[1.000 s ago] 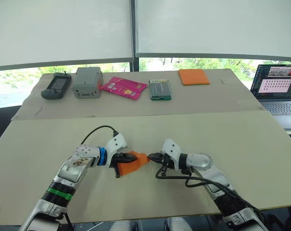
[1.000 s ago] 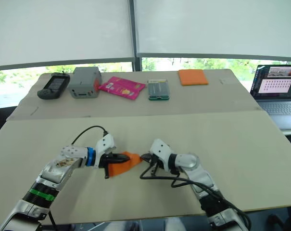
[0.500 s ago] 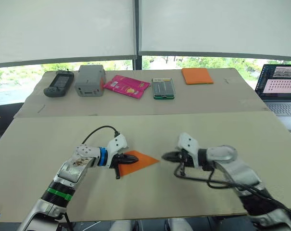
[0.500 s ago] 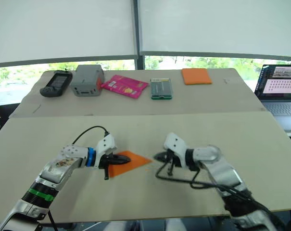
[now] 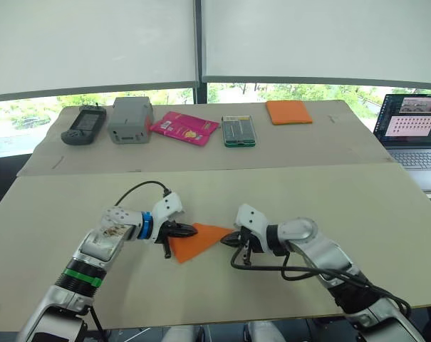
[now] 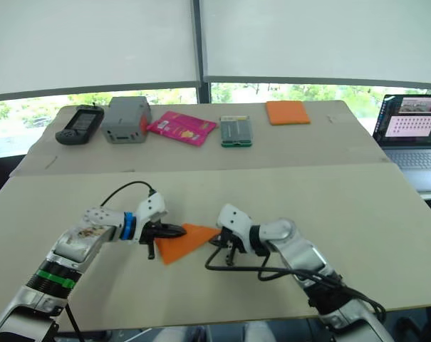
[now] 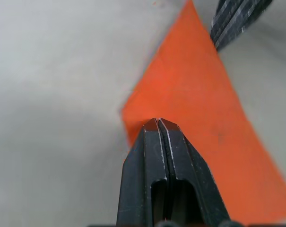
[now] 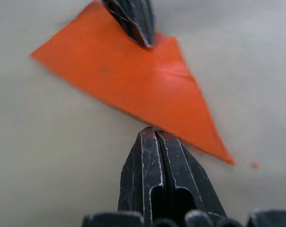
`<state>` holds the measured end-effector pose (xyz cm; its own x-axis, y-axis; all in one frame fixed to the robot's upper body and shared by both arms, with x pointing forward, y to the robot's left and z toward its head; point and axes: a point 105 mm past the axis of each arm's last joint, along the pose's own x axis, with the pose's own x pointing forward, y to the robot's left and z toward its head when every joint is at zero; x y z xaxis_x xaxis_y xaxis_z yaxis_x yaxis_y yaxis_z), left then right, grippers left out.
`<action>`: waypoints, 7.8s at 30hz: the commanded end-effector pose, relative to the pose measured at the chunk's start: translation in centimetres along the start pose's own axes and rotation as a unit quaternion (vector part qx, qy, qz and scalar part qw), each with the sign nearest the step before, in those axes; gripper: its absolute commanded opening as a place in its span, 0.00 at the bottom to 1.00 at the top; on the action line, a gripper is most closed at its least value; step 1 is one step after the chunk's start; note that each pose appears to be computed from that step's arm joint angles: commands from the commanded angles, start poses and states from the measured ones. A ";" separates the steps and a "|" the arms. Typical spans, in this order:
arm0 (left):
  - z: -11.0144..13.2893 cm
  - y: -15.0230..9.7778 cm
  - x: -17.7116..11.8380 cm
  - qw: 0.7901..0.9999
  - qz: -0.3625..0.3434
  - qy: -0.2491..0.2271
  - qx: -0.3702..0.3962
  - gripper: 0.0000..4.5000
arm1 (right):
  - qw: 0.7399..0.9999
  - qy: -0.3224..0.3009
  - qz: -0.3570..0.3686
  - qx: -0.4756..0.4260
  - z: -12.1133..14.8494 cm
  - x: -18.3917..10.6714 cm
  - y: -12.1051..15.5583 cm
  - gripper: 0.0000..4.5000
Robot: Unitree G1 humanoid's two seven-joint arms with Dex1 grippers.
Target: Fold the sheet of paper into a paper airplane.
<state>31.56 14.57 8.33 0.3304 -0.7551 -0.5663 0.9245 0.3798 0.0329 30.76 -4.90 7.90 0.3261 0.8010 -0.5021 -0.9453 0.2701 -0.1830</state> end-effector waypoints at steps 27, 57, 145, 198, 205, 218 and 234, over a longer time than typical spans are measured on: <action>0.0 -1.5 0.9 1.000 -0.025 -0.011 -0.011 0.01 | 0.985 0.032 -0.145 -0.082 0.3 -3.5 -9.9 0.00; 5.7 -0.9 3.4 0.991 -0.010 -0.131 -0.031 0.01 | 0.999 0.032 -0.026 0.006 -1.6 1.0 0.6 0.00; 4.4 1.2 5.0 0.997 0.003 -0.070 0.011 0.01 | 0.999 -0.017 -0.021 -0.026 -0.3 1.5 -0.8 0.00; 0.4 -0.9 1.6 0.997 0.011 -0.071 -0.028 0.01 | 1.000 -0.008 0.004 -0.009 -0.9 2.0 -0.8 0.00; 3.8 -0.7 -0.3 0.980 -0.014 -0.164 -0.111 0.01 | 0.994 -0.099 -0.004 -0.040 3.8 -1.1 -1.3 0.00; 3.1 -0.9 -0.1 0.987 -0.024 -0.124 -0.095 0.01 | 0.993 -0.086 -0.051 -0.056 5.0 -6.0 -1.8 0.00; 1.4 -1.3 0.5 0.992 -0.050 -0.084 -0.086 0.01 | 0.997 -0.009 -0.078 -0.013 1.3 -5.5 -0.7 0.00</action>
<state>30.93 12.95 8.64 0.2856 -0.8624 -0.4179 0.8983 0.3928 -0.1969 29.45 -8.55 11.44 0.4409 0.7775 -0.4484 -0.8972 0.3676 -0.2447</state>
